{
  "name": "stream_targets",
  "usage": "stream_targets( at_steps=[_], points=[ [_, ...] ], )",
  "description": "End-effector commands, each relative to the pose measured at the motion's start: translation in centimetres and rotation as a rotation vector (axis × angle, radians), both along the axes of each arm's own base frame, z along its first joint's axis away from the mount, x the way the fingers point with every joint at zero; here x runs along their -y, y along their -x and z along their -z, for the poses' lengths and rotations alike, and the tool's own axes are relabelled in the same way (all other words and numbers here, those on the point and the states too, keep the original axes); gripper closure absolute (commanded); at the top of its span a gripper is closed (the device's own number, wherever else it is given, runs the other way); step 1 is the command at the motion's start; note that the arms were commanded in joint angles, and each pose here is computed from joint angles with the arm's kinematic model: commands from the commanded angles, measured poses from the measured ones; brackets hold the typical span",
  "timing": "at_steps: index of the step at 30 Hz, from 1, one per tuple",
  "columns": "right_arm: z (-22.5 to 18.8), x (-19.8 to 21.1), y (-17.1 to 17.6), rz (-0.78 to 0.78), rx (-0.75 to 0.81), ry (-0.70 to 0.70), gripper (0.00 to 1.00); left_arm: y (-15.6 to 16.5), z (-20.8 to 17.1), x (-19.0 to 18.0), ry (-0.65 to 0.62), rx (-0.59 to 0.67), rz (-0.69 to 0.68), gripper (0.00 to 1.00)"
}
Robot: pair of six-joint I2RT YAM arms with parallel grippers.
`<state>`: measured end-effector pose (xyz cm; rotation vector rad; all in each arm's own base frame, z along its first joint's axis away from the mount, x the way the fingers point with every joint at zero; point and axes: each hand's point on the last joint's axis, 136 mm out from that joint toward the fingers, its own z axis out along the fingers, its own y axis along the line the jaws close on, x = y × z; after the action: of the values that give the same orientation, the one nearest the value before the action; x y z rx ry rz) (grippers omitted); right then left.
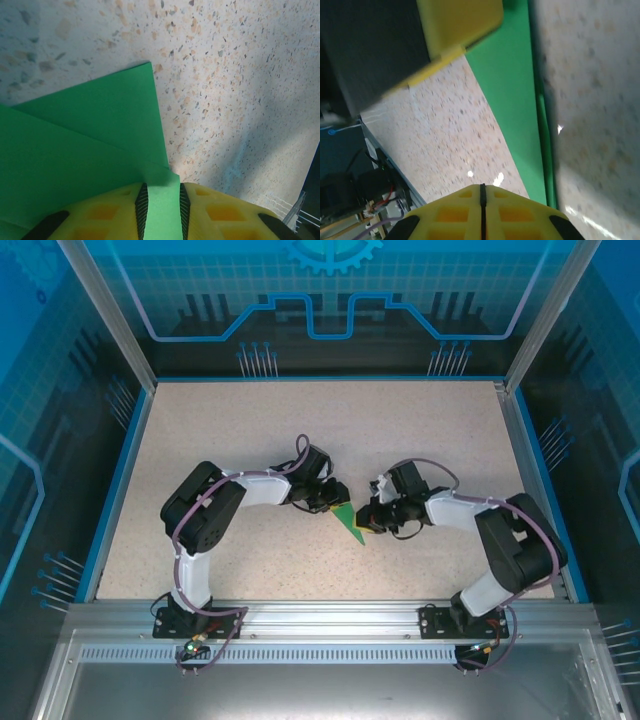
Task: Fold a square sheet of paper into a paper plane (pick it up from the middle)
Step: Fold the wing for the fifth time at the center of the table.
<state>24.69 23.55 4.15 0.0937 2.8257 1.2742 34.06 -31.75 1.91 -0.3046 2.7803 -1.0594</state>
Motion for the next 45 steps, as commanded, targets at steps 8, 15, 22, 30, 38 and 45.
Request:
stream_targets(
  at_steps=[8, 15, 22, 30, 38, 45],
  points=[
    [5.3, 1.2, 1.6, 0.026, -0.141, 0.128, 0.99, 0.9, 0.6, -1.2, -0.041, -0.029, -0.016, 0.68],
    [6.3, 1.4, 2.5, 0.037, -0.168, 0.135, 1.0, 0.2, -4.0, 0.4, 0.051, 0.07, 0.029, 0.62],
    [6.4, 1.6, 2.5, 0.05, -0.165, 0.145, 1.0, 0.2, -6.3, 0.8, 0.072, 0.112, 0.027, 0.61],
    [6.5, 1.4, 2.5, 0.056, -0.17, 0.135, 1.0, 0.2, -3.5, 0.9, 0.072, 0.085, -0.002, 0.62],
    [6.9, 1.7, 3.0, 0.057, -0.182, 0.142, 1.0, -0.1, -0.8, 0.8, 0.045, 0.058, -0.015, 0.63],
    [7.1, 2.0, 3.4, 0.062, -0.186, 0.152, 1.0, -0.6, 1.4, -0.9, -0.002, 0.031, -0.052, 0.65]
  ],
)
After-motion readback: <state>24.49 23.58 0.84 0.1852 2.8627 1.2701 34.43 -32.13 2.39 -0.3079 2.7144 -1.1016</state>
